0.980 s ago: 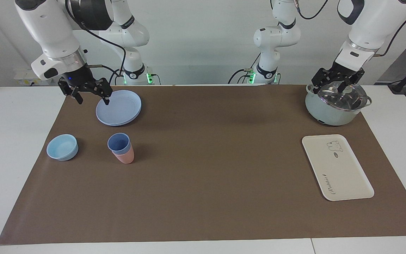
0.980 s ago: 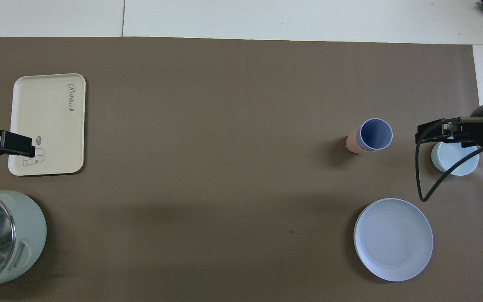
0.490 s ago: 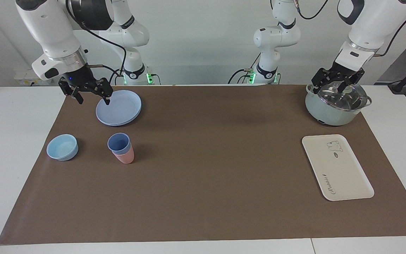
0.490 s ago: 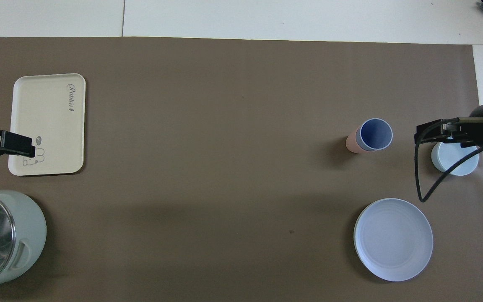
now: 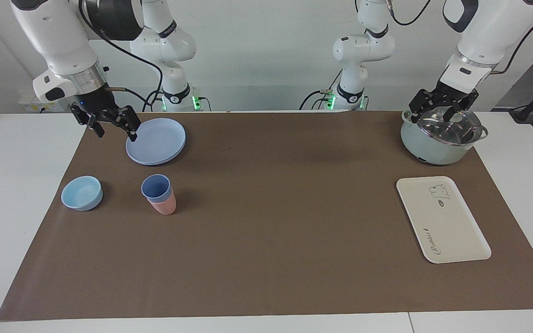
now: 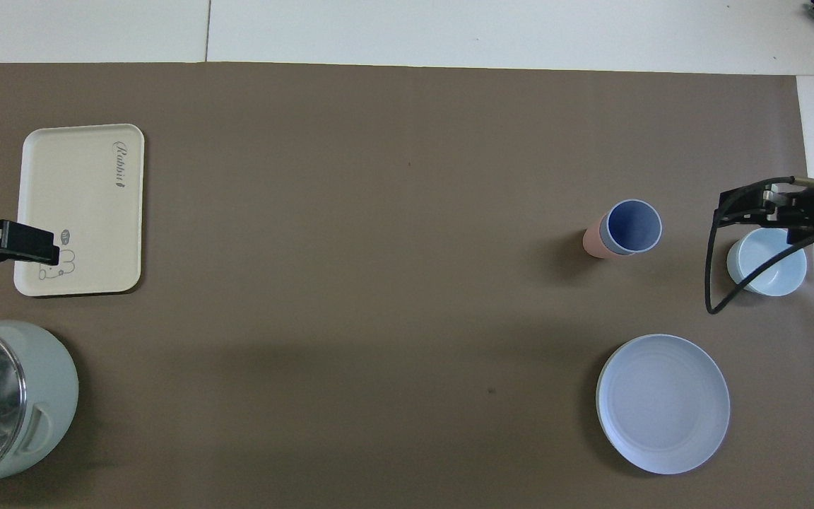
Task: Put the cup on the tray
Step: 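Reach the right gripper to the nested pink and blue cups and grasp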
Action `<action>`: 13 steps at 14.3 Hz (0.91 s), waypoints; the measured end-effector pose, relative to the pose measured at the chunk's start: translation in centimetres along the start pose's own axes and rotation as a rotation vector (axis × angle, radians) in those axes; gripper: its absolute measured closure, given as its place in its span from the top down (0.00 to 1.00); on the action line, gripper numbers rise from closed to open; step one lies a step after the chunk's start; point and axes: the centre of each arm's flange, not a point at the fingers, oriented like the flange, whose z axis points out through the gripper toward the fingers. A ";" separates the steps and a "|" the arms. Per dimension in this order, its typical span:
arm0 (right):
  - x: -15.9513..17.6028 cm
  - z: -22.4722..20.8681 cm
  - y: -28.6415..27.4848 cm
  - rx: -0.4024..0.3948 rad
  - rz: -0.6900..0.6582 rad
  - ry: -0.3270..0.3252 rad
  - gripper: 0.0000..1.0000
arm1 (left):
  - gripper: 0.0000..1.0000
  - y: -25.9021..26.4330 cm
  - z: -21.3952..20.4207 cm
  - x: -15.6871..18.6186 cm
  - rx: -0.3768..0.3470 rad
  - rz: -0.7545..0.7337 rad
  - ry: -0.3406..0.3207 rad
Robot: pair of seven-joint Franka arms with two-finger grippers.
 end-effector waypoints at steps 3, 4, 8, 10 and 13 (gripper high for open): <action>2.0 0.7 1.4 -0.004 0.256 -0.004 0.96 | 1.00 0.0 0.0 0.0 0.000 0.000 0.000; 2.6 1.3 1.7 -0.006 0.344 -0.012 0.96 | 1.00 0.0 0.0 0.0 0.000 0.000 0.000; 5.2 4.6 4.6 0.115 0.630 -0.129 0.96 | 1.00 0.0 0.0 0.0 0.000 0.000 0.000; 6.5 7.1 6.2 0.143 0.694 -0.188 0.96 | 1.00 0.0 0.0 0.0 0.000 0.000 0.000; 7.9 11.6 6.7 0.182 0.757 -0.287 0.96 | 1.00 0.0 0.0 0.0 0.000 0.000 0.000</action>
